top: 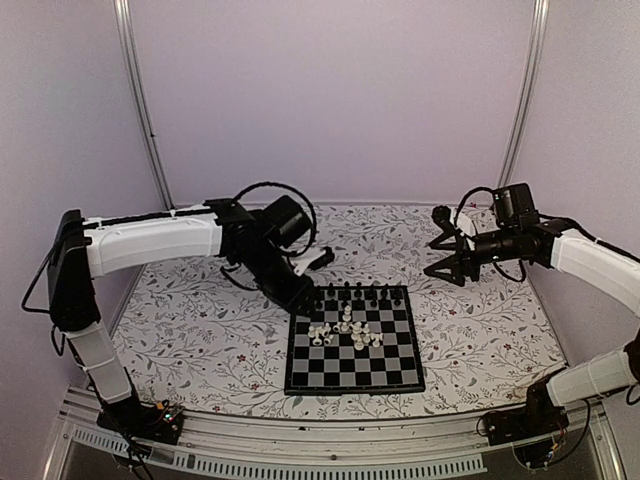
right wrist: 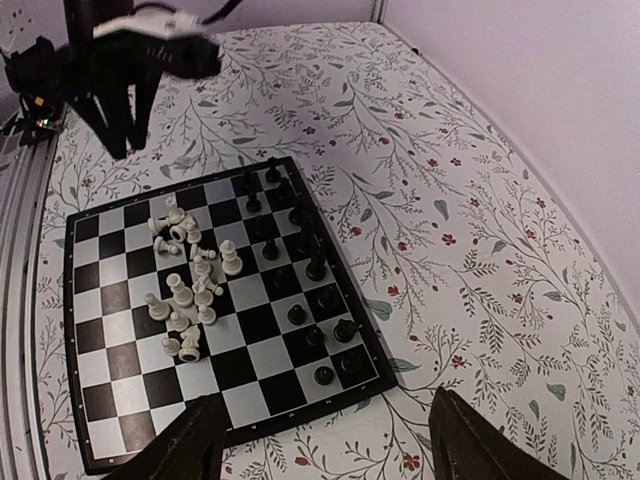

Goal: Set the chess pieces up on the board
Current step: Move the storage box to the center of the board, then pick up the chess piece from the chessboard.

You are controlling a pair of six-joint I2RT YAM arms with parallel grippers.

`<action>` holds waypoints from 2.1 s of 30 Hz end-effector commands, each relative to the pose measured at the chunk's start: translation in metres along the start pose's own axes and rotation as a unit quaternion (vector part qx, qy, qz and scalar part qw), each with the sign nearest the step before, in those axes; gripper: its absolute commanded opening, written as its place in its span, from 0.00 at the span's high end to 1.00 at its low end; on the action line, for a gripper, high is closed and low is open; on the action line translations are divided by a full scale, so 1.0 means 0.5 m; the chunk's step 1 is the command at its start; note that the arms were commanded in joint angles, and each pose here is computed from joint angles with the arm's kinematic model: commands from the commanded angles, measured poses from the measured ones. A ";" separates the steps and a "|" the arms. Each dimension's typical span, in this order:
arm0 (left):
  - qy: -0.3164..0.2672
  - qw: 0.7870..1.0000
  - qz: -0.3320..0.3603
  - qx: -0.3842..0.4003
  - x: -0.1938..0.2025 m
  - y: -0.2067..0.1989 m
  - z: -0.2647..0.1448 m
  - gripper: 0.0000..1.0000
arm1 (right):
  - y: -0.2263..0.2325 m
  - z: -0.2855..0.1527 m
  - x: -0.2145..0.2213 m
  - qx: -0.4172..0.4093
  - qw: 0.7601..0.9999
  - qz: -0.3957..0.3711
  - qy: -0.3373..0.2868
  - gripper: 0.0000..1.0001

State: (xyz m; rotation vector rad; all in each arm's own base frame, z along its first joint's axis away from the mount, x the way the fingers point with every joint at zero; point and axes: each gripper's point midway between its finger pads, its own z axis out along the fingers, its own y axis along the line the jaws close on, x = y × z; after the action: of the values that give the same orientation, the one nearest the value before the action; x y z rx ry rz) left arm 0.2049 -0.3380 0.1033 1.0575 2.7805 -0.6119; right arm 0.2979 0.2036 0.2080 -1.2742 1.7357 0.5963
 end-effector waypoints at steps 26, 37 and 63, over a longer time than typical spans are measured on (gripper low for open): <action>-0.504 0.864 -0.009 0.003 -0.320 0.150 -0.423 0.43 | 0.166 0.354 0.050 -0.155 0.954 -0.081 0.244 0.66; -0.513 0.858 -0.010 -0.016 -0.317 0.157 -0.438 0.43 | 0.172 0.348 0.061 -0.154 0.949 -0.075 0.266 0.69; -0.513 0.858 -0.010 -0.023 -0.320 0.163 -0.438 0.43 | 0.305 0.289 0.102 -0.221 0.921 -0.154 0.280 0.74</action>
State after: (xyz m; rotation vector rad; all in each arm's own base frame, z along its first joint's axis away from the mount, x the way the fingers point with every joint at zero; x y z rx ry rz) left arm 0.3882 -0.2895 0.3113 0.4273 1.8532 -0.7882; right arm 0.2029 0.3441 0.0826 -2.1408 1.8423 0.5007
